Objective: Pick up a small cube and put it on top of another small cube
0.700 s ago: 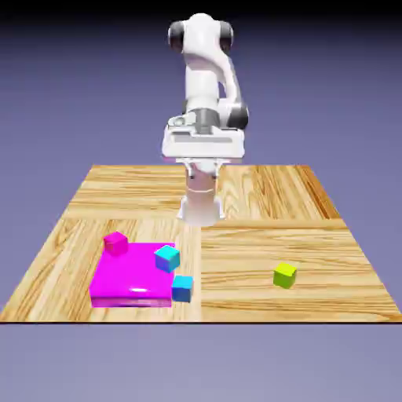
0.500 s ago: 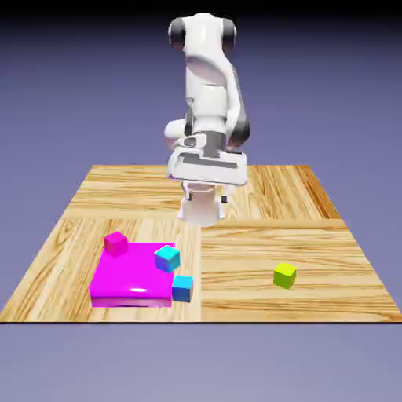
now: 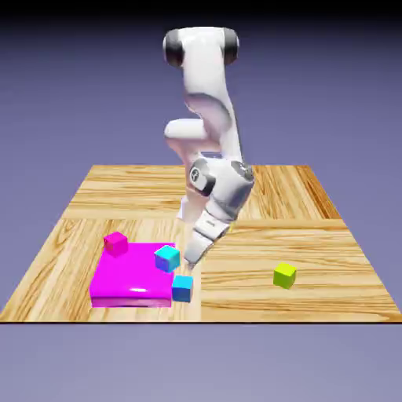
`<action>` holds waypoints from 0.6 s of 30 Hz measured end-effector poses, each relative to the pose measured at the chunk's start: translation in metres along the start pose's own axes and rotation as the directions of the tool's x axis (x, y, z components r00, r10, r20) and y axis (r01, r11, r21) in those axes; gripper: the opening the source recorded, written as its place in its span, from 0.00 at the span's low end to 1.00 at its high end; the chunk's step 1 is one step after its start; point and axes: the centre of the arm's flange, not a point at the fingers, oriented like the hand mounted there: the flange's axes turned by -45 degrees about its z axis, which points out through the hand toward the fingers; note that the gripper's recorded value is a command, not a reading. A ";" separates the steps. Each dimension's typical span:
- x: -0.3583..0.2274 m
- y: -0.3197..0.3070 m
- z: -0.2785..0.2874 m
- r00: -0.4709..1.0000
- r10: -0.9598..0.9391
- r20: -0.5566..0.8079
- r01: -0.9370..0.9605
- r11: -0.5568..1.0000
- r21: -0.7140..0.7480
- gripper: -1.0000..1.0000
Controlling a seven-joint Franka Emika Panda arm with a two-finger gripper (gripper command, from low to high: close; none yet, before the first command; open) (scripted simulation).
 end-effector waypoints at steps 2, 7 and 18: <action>0.007 -0.001 0.017 0.994 -0.093 0.051 0.092 0.996 0.019 0.50; 0.013 -0.002 0.076 0.994 -0.092 0.051 0.091 0.996 0.018 0.50; 0.021 0.015 0.000 0.996 0.087 -0.028 -0.085 0.994 0.063 0.00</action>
